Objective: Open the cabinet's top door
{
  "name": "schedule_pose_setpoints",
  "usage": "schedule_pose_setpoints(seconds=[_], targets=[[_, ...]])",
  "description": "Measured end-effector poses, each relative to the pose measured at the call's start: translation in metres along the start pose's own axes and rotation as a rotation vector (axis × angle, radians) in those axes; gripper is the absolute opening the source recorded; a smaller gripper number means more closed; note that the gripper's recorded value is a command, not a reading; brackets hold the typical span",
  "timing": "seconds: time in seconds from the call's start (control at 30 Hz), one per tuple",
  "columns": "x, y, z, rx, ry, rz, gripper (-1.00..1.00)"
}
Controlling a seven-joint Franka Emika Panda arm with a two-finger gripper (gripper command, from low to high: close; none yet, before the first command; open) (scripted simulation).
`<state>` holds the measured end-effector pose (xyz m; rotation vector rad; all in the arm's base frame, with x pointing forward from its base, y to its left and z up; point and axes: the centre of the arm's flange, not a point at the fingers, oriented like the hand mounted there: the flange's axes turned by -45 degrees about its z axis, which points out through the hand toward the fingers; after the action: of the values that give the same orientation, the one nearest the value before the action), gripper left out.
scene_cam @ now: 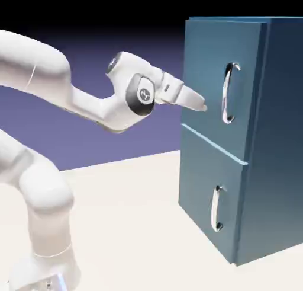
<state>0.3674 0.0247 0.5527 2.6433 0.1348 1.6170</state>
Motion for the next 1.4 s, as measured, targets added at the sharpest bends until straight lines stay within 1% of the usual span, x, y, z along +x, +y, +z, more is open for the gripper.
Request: schedule_pose_setpoints(seconds=[0.37,0.73,1.03,1.4], targets=[[0.01,0.014,-0.026,-0.004,0.148,0.004,0.0],[0.006,0.044,-0.04,-0.002,0.285,0.023,0.0],[-0.006,0.079,-0.041,0.006,0.383,0.046,0.0],[-0.026,0.129,-0.028,0.021,0.475,0.077,0.0]])
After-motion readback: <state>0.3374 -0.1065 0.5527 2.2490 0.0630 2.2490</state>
